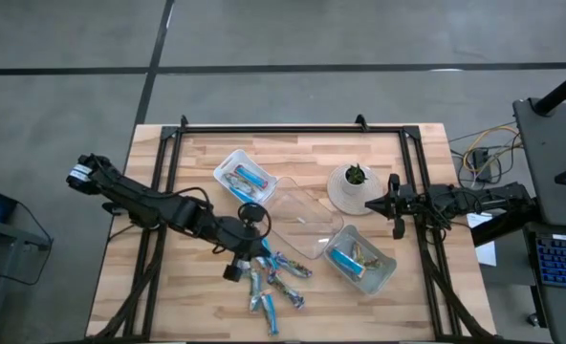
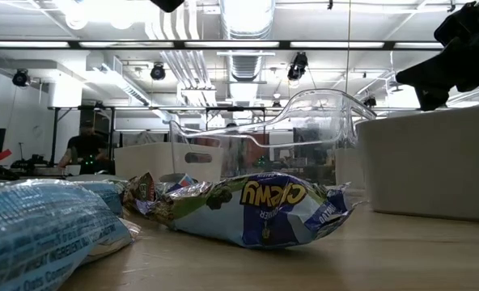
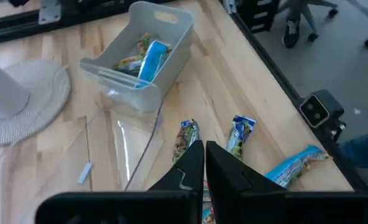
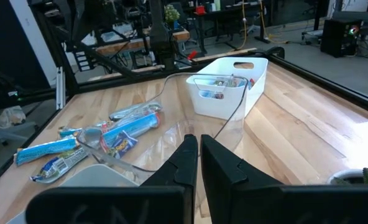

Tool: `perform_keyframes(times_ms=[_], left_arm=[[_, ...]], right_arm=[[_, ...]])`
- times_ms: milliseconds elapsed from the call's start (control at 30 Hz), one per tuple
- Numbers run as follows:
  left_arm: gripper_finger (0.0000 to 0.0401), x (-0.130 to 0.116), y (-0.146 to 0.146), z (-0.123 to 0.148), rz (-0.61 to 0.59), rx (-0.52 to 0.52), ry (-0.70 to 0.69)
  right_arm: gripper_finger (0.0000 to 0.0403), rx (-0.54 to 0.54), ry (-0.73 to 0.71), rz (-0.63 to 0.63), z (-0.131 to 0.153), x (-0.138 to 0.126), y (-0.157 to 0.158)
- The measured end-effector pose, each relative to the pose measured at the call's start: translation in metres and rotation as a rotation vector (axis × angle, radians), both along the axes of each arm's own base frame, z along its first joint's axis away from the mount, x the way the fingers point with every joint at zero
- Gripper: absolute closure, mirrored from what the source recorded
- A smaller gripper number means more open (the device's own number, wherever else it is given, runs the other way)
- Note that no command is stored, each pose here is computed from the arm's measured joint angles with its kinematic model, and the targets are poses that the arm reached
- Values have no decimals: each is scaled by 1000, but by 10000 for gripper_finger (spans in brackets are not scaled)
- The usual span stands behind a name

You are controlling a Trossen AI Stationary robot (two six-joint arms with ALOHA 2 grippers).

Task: Pick and place Granola Bars by type
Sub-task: Put the blue granola bar into the transparent bin

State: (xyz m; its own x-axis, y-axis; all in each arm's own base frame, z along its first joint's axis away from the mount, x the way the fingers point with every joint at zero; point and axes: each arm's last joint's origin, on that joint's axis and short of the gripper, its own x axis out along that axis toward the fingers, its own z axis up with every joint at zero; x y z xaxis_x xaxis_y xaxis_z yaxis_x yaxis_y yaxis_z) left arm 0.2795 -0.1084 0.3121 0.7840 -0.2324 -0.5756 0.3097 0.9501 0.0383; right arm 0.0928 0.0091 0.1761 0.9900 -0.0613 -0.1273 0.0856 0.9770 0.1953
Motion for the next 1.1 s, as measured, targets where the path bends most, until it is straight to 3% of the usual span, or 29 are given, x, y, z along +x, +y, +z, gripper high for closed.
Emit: perform_keyframes(times_ms=[267, 1100], left_arm=[[401, -4, -6, 2, -101, 27, -14], [401, -5, -7, 1, -78, 0, 2]], right_arm=[[390, 0, 0, 0, 0, 0, 0], [390, 0, 0, -1, 0, 0, 0]])
